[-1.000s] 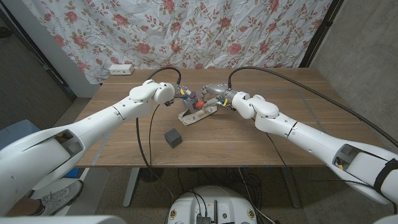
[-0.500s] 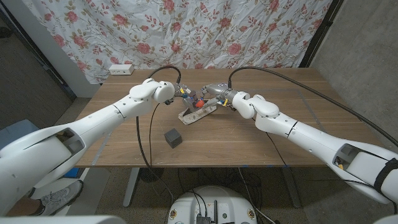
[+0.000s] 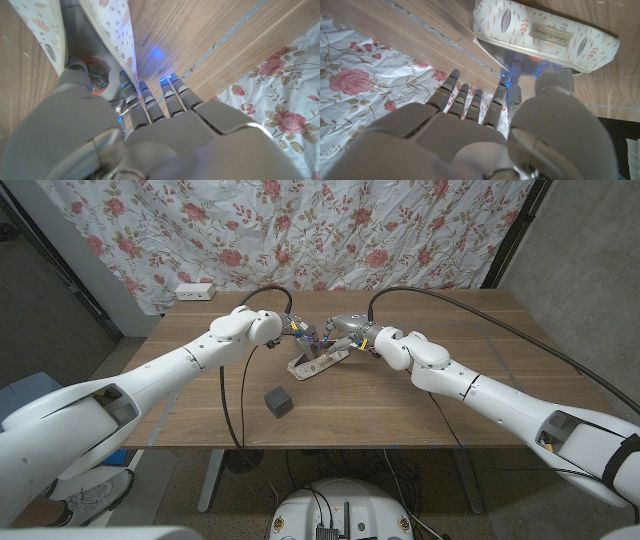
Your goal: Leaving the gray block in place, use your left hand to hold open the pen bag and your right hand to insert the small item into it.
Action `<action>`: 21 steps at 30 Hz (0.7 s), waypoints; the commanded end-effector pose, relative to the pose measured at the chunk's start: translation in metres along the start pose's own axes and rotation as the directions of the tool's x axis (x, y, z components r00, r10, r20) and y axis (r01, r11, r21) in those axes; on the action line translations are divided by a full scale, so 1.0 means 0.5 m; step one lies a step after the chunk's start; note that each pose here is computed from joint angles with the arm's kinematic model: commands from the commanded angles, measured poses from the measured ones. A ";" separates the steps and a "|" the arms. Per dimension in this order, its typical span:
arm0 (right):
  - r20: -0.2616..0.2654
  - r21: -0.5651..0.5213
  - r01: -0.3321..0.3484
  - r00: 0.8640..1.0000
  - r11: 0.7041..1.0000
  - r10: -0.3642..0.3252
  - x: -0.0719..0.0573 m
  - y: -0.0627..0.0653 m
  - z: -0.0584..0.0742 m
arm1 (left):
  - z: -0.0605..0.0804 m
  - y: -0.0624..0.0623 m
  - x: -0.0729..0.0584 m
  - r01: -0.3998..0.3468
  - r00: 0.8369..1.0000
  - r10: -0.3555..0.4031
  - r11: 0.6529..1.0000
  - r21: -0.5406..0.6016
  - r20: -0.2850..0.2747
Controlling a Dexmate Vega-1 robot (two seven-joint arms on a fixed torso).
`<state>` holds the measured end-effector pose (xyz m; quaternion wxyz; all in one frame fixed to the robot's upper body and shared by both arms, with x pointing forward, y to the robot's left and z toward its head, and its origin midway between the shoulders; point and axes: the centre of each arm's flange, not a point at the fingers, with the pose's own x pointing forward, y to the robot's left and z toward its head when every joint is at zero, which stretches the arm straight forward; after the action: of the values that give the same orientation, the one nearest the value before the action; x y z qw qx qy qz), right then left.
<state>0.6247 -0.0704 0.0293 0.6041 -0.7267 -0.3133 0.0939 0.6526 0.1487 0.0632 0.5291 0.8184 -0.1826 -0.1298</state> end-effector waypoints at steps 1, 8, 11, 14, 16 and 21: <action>-0.004 0.006 -0.002 1.000 1.000 0.002 -0.003 -0.003 -0.005 | 0.003 -0.001 0.001 -0.001 1.000 0.001 1.000 -0.003 0.002; 0.001 0.012 -0.017 1.000 1.000 0.017 -0.006 -0.005 -0.009 | 0.001 -0.001 0.001 0.000 1.000 0.000 1.000 0.000 0.002; 0.001 0.005 -0.012 1.000 1.000 0.012 -0.008 -0.009 -0.011 | 0.000 0.000 0.002 -0.001 1.000 0.001 1.000 0.002 0.003; 0.002 0.005 -0.009 1.000 1.000 0.009 -0.012 -0.014 -0.015 | 0.000 0.001 0.002 -0.002 1.000 0.002 1.000 0.004 0.002; 0.003 0.001 -0.007 1.000 1.000 0.007 -0.015 -0.017 -0.017 | -0.001 0.001 0.001 -0.003 1.000 0.003 1.000 0.003 0.001; -0.003 -0.011 -0.005 1.000 1.000 0.005 -0.020 -0.022 -0.023 | -0.002 0.001 0.000 -0.002 1.000 0.002 1.000 0.007 0.000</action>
<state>0.6222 -0.0786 0.0351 0.6052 -0.7269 -0.3099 0.0965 0.6531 0.1484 0.0634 0.5288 0.8184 -0.1836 -0.1300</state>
